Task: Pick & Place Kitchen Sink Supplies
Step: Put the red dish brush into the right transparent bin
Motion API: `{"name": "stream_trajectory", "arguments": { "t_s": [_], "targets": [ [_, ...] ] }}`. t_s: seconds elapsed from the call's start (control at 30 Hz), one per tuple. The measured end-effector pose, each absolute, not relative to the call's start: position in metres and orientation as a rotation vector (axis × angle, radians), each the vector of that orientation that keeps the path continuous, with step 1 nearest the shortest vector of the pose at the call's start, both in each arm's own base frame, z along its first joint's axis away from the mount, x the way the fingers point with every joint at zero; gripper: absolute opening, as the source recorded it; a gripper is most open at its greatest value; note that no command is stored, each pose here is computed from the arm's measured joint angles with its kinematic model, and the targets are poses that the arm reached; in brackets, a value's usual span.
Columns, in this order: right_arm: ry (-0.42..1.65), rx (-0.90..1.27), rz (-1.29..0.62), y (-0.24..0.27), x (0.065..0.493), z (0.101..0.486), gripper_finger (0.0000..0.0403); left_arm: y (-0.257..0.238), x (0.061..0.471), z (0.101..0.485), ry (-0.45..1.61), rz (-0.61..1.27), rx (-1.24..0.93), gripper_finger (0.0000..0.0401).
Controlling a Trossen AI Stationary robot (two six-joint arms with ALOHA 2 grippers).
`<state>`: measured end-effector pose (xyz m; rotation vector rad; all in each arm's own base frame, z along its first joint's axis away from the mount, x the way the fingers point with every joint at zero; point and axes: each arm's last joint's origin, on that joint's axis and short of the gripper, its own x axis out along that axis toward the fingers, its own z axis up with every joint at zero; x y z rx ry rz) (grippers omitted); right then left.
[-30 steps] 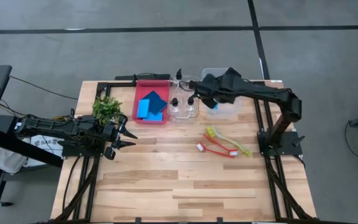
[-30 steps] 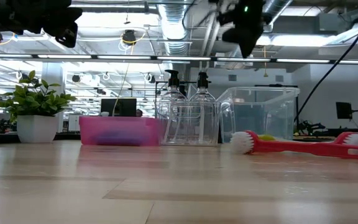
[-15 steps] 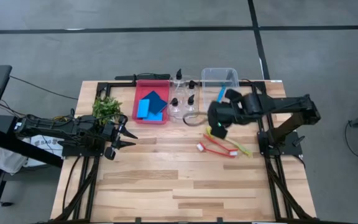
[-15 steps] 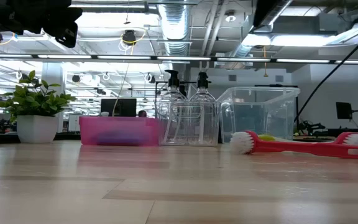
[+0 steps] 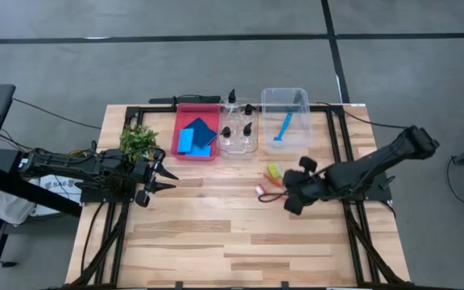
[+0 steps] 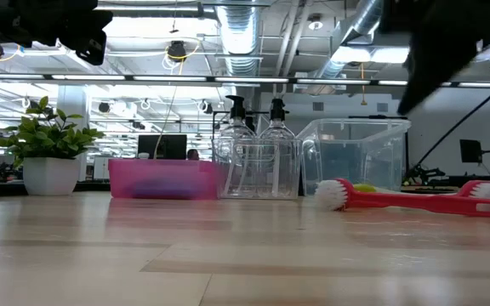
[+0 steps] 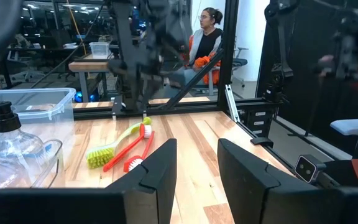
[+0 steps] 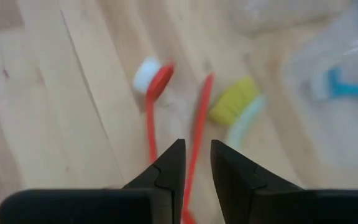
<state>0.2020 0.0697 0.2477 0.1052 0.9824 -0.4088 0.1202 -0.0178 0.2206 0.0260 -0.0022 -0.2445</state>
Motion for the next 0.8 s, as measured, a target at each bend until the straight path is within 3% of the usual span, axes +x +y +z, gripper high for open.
{"name": "stream_trajectory", "arguments": {
  "t_s": [0.13,0.53,0.8],
  "targets": [
    [0.972,0.164,-0.418,0.070,0.212,0.214,0.0069,-0.018,0.120,0.221,-0.004,-0.245,0.022,0.0118],
    [1.071,0.115,-0.386,0.068,0.244,0.173,0.0072,-0.018,0.120,0.221,-0.007,-0.244,0.022,0.0118],
    [1.137,0.102,-0.367,0.067,0.252,0.156,0.0127,-0.018,0.120,0.221,-0.007,-0.244,0.022,0.0118]
  ]
}}
